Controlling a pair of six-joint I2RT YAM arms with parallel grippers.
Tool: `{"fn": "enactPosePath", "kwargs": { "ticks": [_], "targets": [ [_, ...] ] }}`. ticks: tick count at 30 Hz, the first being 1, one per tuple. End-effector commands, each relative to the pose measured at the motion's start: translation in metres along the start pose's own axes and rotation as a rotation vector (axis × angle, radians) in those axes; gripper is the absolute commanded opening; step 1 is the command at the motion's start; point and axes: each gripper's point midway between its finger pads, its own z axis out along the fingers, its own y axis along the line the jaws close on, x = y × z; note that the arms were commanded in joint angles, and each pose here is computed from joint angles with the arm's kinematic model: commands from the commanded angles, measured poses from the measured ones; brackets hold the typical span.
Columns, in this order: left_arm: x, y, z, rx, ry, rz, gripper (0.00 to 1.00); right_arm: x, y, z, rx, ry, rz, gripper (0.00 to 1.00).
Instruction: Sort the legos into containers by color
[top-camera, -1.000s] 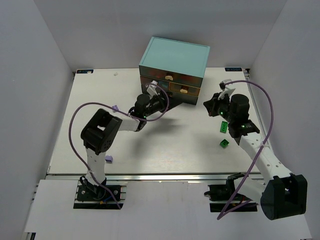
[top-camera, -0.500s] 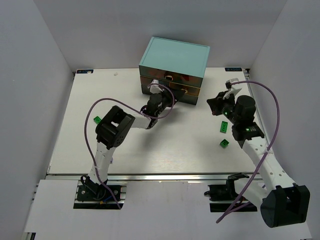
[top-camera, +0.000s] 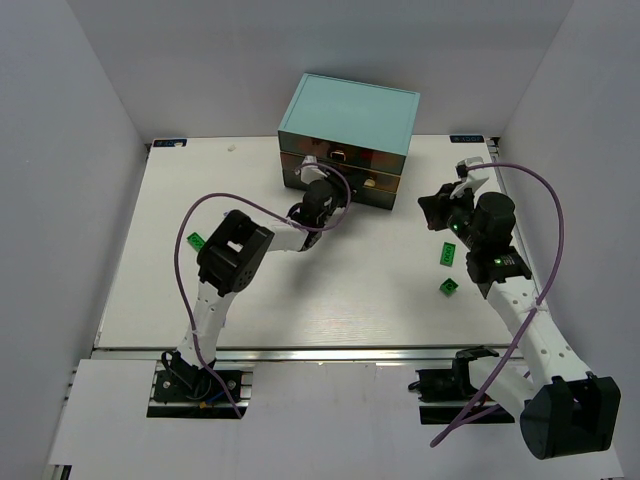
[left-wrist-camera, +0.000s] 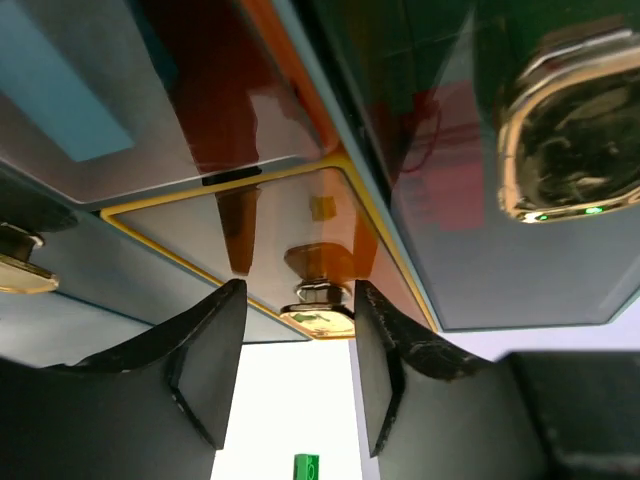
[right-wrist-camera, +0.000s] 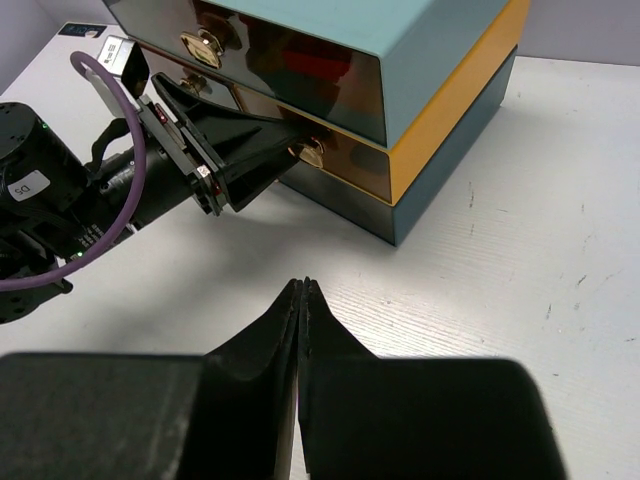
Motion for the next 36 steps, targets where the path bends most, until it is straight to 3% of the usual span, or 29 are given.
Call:
{"fn": "enactPosePath", "kwargs": {
  "ticks": [1, 10, 15, 20, 36],
  "targets": [
    [-0.003, -0.023, 0.005, 0.013, -0.015, -0.017, 0.55, -0.017, 0.001, -0.003, -0.002, -0.066, -0.01, 0.0],
    [0.001, -0.028, 0.011, 0.016, 0.009, -0.041, 0.56, -0.015, -0.005, -0.003, 0.012, -0.065, -0.004, 0.0],
    [0.007, -0.028, 0.007, 0.016, 0.022, -0.045, 0.4, -0.015, -0.007, -0.002, 0.017, -0.064, -0.001, 0.0],
    [0.006, -0.031, -0.001, 0.024, 0.027, -0.046, 0.33, -0.013, -0.008, -0.002, 0.013, -0.056, 0.004, 0.0],
    [0.006, -0.033, -0.085, 0.077, 0.105, -0.043, 0.31, 0.006, -0.012, 0.007, -0.007, 0.005, -0.011, 0.0]
  ]
}}
